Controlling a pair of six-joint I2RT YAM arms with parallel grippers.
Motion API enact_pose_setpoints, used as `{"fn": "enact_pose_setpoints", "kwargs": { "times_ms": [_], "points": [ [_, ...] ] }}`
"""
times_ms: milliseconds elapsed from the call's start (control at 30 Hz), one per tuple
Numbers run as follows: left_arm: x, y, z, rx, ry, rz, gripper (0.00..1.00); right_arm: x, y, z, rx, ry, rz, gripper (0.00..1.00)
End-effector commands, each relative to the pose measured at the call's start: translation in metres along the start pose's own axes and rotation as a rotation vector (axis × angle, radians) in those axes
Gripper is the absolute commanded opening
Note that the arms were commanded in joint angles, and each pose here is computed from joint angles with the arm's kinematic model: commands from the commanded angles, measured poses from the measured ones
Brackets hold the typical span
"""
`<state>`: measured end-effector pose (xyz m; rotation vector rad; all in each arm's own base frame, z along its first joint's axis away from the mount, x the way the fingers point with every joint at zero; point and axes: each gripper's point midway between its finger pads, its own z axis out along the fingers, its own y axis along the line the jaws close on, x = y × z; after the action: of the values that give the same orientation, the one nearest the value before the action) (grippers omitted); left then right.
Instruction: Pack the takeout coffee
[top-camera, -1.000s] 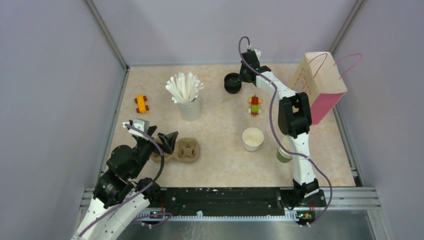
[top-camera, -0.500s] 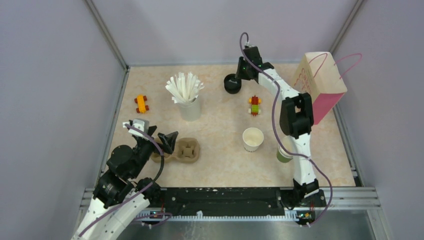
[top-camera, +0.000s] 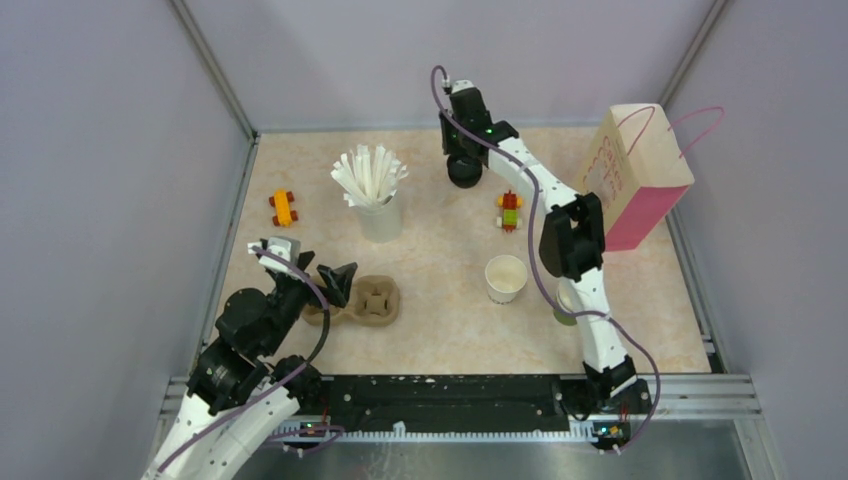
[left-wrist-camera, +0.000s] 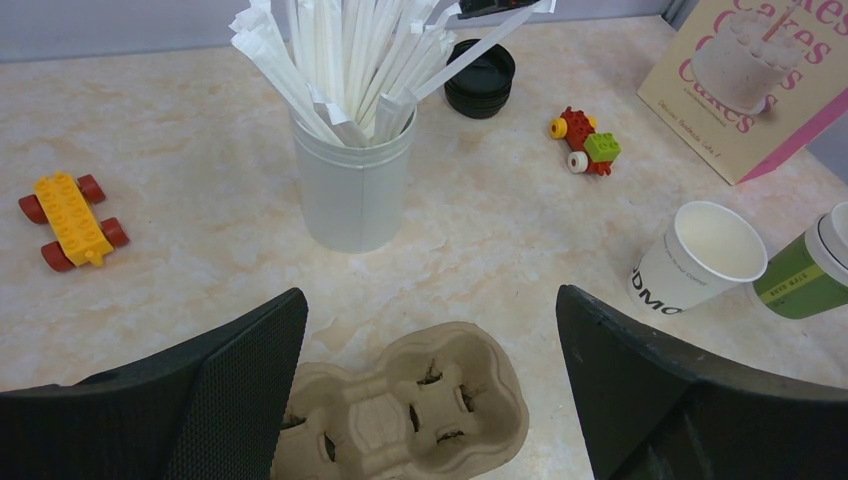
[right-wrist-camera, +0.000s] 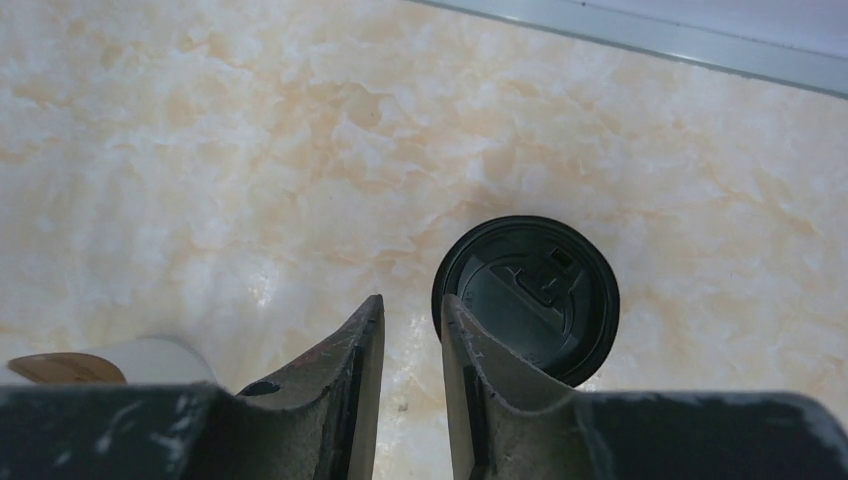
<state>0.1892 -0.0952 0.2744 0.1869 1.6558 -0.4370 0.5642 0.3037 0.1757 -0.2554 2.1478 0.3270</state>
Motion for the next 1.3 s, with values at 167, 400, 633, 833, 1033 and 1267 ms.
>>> {"fn": "enact_pose_setpoints", "kwargs": {
  "times_ms": [167,400,633,833,1033,1267],
  "points": [
    [-0.007,-0.004,0.004,0.018,-0.024,0.000,0.99,0.009,0.003,0.012,0.095,-0.015,-0.100,0.27],
    [-0.006,-0.004,0.004,0.014,-0.022,-0.001,0.99,0.024,-0.002,0.022,0.140,0.007,-0.140,0.27],
    [-0.005,-0.004,0.005,0.014,-0.015,0.001,0.99,0.047,0.006,0.035,0.106,0.053,-0.162,0.27],
    [-0.004,-0.004,0.006,0.015,-0.009,0.002,0.99,0.053,0.003,0.037,0.134,0.063,-0.190,0.26],
    [-0.004,-0.004,0.006,0.014,-0.011,0.002,0.99,0.058,0.002,0.040,0.141,0.071,-0.199,0.26],
    [-0.005,-0.004,0.006,0.014,-0.012,0.002,0.99,0.064,0.000,0.044,0.152,0.081,-0.203,0.25]
  ]
}}
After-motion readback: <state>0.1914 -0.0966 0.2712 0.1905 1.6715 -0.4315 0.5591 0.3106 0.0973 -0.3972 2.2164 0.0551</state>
